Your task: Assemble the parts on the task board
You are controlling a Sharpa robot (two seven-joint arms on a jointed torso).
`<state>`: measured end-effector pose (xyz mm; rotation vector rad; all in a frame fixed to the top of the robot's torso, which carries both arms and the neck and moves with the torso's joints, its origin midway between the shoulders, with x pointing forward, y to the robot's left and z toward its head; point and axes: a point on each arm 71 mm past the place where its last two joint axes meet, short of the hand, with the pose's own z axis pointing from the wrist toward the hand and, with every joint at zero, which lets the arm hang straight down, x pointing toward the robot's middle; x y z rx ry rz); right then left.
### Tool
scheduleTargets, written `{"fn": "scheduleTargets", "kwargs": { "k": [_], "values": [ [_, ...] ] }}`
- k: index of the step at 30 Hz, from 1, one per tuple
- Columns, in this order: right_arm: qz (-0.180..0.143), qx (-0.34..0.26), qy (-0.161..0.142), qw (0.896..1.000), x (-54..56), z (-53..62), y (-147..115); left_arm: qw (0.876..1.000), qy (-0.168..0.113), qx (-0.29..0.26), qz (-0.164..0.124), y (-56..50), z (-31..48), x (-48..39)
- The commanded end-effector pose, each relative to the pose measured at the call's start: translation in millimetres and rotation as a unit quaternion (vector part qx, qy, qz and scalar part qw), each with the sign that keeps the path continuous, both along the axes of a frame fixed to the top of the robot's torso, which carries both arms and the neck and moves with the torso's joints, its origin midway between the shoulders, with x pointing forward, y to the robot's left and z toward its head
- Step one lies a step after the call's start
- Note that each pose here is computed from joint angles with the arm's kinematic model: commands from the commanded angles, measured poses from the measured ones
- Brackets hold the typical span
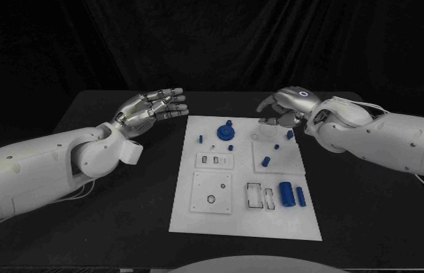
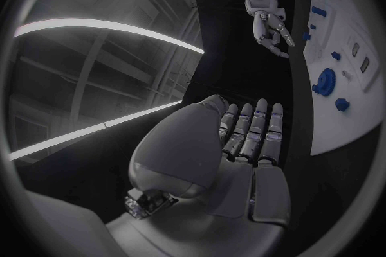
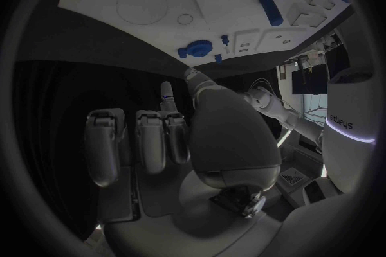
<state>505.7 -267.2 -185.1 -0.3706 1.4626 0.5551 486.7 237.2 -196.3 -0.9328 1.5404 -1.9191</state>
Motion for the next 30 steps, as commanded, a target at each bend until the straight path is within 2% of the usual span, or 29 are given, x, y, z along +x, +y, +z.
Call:
{"fn": "scheduleTargets", "kwargs": {
  "k": [1, 11, 22, 30],
  "values": [
    [-0.018, 0.048, -0.021, 0.998, -4.4, 8.6, -15, 1.0, -0.002, -0.009, -0.004, -1.4, -0.5, -0.5],
    [-0.063, 0.062, -0.002, 0.996, -10.2, 3.6, -54, 1.0, 0.002, -0.009, -0.006, -1.2, -4.9, -1.0],
    [-0.096, 0.046, 0.033, 0.994, -15.4, -22.4, -81, 1.0, 0.004, -0.01, -0.005, 0.2, -7.6, -1.9],
    [-0.103, 0.047, 0.04, 0.993, -17.6, -36.5, -92, 1.0, 0.004, -0.011, -0.004, 1.5, -8.6, -2.5]
  ]
}}
